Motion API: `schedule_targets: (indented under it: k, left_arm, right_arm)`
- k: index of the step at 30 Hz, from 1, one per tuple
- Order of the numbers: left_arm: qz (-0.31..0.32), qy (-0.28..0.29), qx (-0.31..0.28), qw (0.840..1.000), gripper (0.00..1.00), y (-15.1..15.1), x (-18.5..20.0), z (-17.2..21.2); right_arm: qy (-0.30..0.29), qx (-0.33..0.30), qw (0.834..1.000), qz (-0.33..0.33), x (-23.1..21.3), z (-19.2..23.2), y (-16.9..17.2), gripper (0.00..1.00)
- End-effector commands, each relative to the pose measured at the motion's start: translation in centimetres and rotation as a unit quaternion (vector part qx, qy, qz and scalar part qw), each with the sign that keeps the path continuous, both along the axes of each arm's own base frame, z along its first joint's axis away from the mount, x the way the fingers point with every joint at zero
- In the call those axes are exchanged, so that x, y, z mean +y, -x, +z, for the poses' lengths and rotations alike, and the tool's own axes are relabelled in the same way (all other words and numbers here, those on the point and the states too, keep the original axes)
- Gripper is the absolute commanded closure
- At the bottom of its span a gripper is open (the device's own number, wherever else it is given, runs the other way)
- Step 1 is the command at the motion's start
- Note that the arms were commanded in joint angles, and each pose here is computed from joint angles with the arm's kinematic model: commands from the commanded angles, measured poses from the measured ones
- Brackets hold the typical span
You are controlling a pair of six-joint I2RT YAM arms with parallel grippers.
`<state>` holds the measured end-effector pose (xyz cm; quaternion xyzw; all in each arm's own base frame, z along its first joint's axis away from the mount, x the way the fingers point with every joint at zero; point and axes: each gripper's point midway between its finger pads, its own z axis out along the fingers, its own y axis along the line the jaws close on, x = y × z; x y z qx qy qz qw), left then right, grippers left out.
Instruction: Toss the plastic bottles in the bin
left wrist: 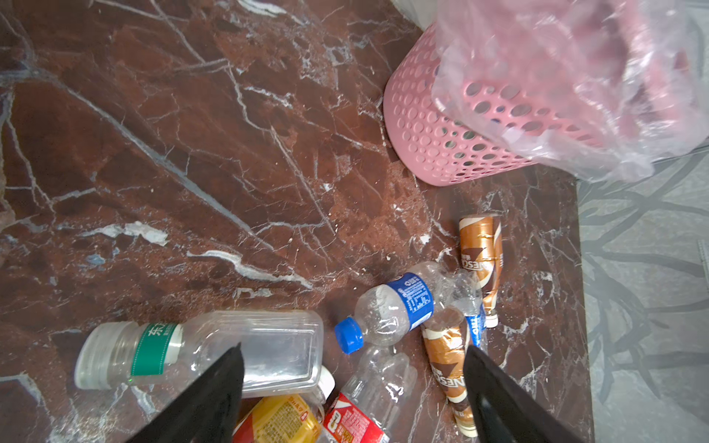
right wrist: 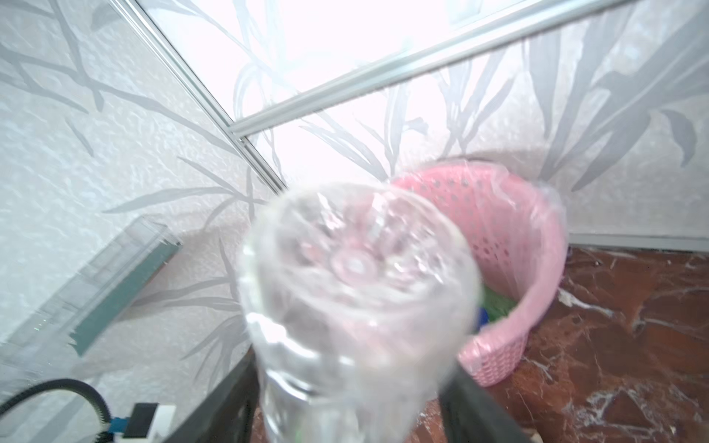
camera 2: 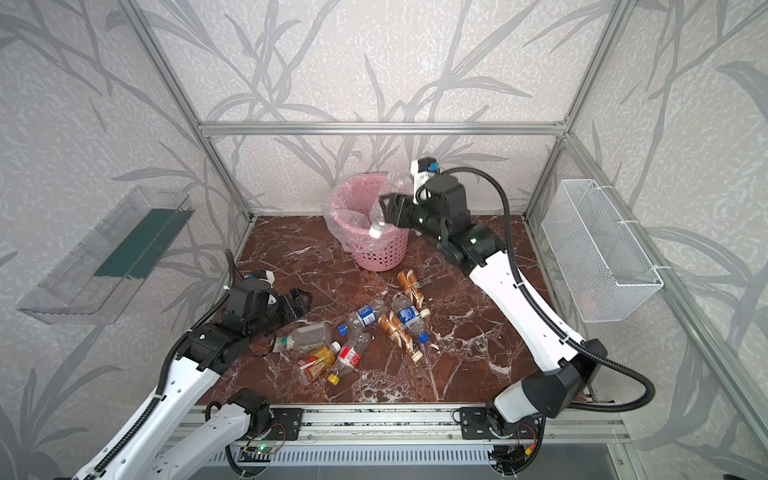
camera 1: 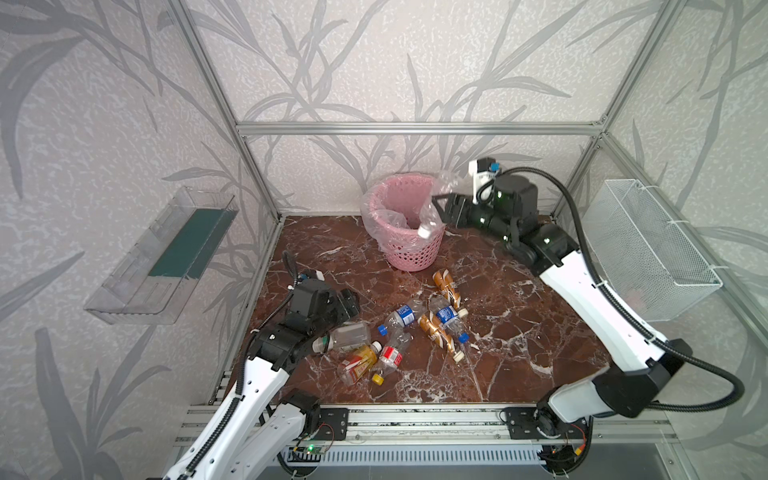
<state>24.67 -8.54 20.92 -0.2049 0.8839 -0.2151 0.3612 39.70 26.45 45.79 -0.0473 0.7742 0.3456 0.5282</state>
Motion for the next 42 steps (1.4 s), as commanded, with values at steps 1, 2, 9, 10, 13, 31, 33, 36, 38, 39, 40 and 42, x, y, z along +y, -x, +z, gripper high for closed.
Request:
schedule_targets:
  k: [1,2,9,10,13,31,33,36,38,39,40,42]
  left_arm:
    - [0.005,0.001,-0.019,1.000,0.11,-0.3,0.3,1.6]
    - [0.005,-0.001,-0.019,1.000,0.11,-0.2,0.4,1.6]
    - [0.014,-0.004,-0.015,1.000,0.11,0.7,1.0,0.5]
    - [0.017,-0.005,-0.013,1.000,0.11,0.8,1.2,0.2]
    - [0.022,-0.009,-0.004,1.000,0.11,1.2,1.5,-0.8]
    - [0.048,-0.011,0.034,0.998,0.11,1.7,2.4,-4.0]
    - [0.059,-0.003,0.039,0.997,0.11,1.8,2.6,-4.3]
    - [0.076,0.008,0.046,0.996,0.11,2.1,2.8,-4.5]
    - [0.087,0.012,0.053,0.995,0.11,2.3,3.0,-4.7]
    - [0.094,0.012,0.056,0.994,0.11,2.4,3.2,-4.7]
    - [0.105,0.008,0.062,0.993,0.11,2.5,3.5,-4.8]
    - [0.119,0.006,0.072,0.990,0.11,2.7,3.9,-4.8]
  right_arm:
    - [0.075,0.105,0.992,-0.002,-0.6,-5.7,-1.4,0.19]
    - [0.083,0.114,0.990,0.000,-0.6,-6.4,-1.3,0.17]
    - [0.086,0.135,0.987,-0.022,-4.3,-12.1,4.0,0.18]
    - [0.085,0.145,0.985,-0.022,-4.7,-13.6,5.0,0.19]
    - [0.097,0.183,0.978,-0.019,-6.0,-18.2,7.6,0.21]
    - [0.115,0.289,0.950,0.015,-7.5,-30.0,13.5,0.26]
    - [0.115,0.292,0.949,0.015,-7.5,-30.3,13.6,0.26]
    - [0.113,0.294,0.949,0.012,-7.5,-30.5,13.6,0.26]
    - [0.111,0.295,0.949,0.013,-7.5,-30.6,13.6,0.26]
    - [0.110,0.296,0.949,0.013,-7.5,-30.7,13.6,0.26]
    - [0.109,0.296,0.949,0.013,-7.5,-30.7,13.6,0.26]
    - [0.110,0.297,0.948,0.012,-7.5,-30.9,13.7,0.26]
